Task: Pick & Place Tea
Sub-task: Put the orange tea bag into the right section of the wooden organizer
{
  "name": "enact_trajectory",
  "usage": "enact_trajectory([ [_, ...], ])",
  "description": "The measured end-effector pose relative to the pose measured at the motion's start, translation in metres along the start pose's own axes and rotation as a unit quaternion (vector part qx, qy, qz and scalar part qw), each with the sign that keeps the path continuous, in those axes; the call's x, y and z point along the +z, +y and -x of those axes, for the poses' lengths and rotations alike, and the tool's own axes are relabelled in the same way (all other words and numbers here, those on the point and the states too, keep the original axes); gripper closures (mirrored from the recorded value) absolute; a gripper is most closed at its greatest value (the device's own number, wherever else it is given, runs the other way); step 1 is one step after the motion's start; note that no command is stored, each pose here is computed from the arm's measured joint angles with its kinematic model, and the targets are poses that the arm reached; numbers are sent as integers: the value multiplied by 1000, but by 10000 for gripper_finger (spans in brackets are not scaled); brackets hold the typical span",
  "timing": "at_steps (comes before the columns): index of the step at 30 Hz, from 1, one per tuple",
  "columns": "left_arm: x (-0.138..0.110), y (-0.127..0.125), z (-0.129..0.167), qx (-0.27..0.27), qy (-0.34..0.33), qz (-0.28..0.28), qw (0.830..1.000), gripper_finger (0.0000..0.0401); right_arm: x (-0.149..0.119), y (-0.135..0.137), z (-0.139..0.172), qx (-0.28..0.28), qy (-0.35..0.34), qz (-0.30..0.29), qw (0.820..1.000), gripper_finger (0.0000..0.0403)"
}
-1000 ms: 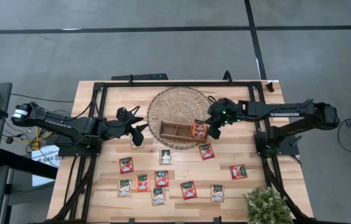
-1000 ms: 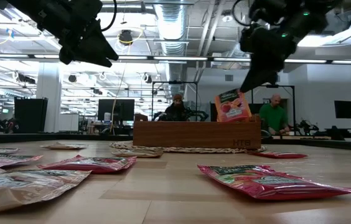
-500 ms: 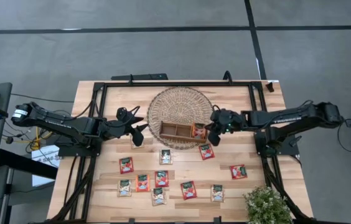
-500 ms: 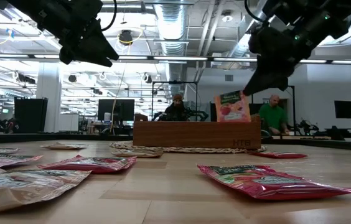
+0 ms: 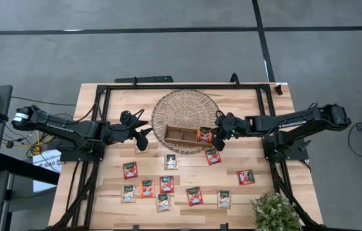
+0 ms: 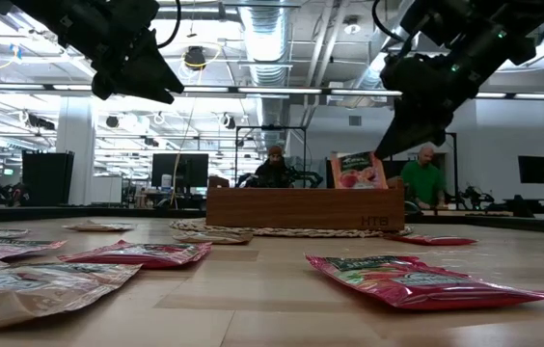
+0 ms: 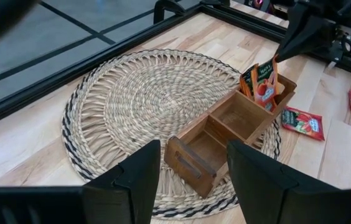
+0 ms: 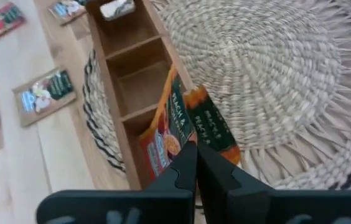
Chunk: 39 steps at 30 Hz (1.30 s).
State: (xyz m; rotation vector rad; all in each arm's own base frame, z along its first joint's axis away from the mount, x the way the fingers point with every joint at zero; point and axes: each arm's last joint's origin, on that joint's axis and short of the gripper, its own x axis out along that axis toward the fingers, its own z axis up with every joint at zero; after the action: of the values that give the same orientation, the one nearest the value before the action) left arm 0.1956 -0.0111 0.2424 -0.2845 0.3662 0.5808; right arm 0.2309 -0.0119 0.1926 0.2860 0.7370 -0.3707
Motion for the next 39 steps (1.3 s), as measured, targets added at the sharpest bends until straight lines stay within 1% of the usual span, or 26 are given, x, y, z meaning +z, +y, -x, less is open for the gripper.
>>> enact_trajectory([
  [6,0,0,0,0,0,0,1000,224,-6,2,1,-2,22,10,1000,403],
  [12,0,0,0,0,0,0,1000,224,-5,3,1,3,22,9,1000,403],
  [18,0,0,0,0,0,0,1000,224,-6,4,1,24,31,9,999,403],
  [22,0,0,0,0,0,0,1000,224,-6,4,1,24,33,9,999,398],
  [25,0,0,0,0,0,0,1000,224,-8,3,1,25,42,11,999,379],
  [32,0,0,0,0,0,0,1000,224,-10,3,2,33,64,8,997,306],
  [35,0,0,0,0,0,0,1000,224,-5,5,5,48,72,8,996,283],
  [39,0,0,0,0,0,0,1000,224,6,11,17,59,108,17,992,267],
])
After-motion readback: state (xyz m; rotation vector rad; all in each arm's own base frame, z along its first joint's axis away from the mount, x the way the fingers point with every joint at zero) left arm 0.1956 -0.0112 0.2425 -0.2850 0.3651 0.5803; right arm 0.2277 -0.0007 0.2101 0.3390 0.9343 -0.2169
